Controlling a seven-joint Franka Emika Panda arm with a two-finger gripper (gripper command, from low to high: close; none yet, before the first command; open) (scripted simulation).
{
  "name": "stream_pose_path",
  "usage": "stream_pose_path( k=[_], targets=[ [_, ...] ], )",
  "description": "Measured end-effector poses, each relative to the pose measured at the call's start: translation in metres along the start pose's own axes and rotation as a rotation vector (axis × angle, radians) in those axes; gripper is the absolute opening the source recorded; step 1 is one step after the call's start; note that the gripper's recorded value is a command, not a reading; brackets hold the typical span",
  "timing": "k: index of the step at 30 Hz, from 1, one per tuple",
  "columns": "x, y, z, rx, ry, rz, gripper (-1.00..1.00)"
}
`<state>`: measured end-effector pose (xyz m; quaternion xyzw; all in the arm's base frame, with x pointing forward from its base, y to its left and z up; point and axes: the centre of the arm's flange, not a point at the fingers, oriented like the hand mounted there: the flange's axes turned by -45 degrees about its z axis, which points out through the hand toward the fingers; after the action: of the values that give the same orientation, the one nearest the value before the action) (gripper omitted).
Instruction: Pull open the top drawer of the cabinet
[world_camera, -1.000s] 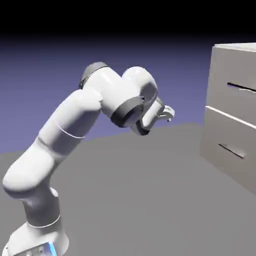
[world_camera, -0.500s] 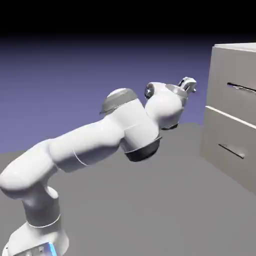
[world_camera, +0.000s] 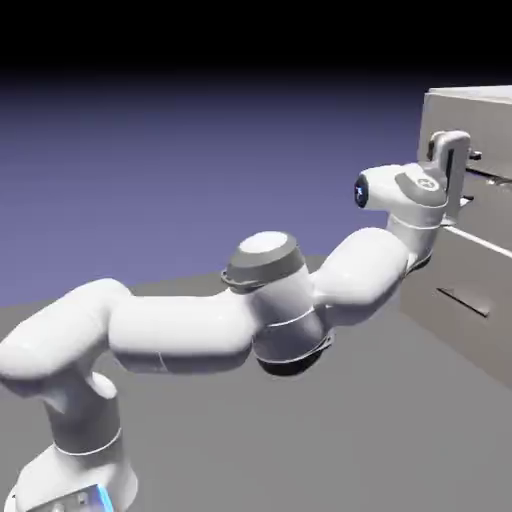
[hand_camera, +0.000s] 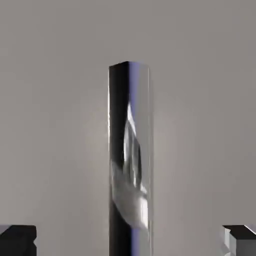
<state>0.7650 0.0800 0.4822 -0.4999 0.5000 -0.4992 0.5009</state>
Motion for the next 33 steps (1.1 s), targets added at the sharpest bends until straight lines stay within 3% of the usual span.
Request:
stream_pose_path(
  k=[5,6,18,33],
  targets=[
    [0.000,0.002,0.022,0.000,0.001,-0.002,0.00],
    [0.000,0.002,0.023,0.000,0.001,-0.002,-1.00],
    [0.000,0.002,-0.026,0.001,0.001,-0.001,-1.00],
    [0.000,0.002,-0.140,0.002,0.002,-0.001,-1.00]
  ],
)
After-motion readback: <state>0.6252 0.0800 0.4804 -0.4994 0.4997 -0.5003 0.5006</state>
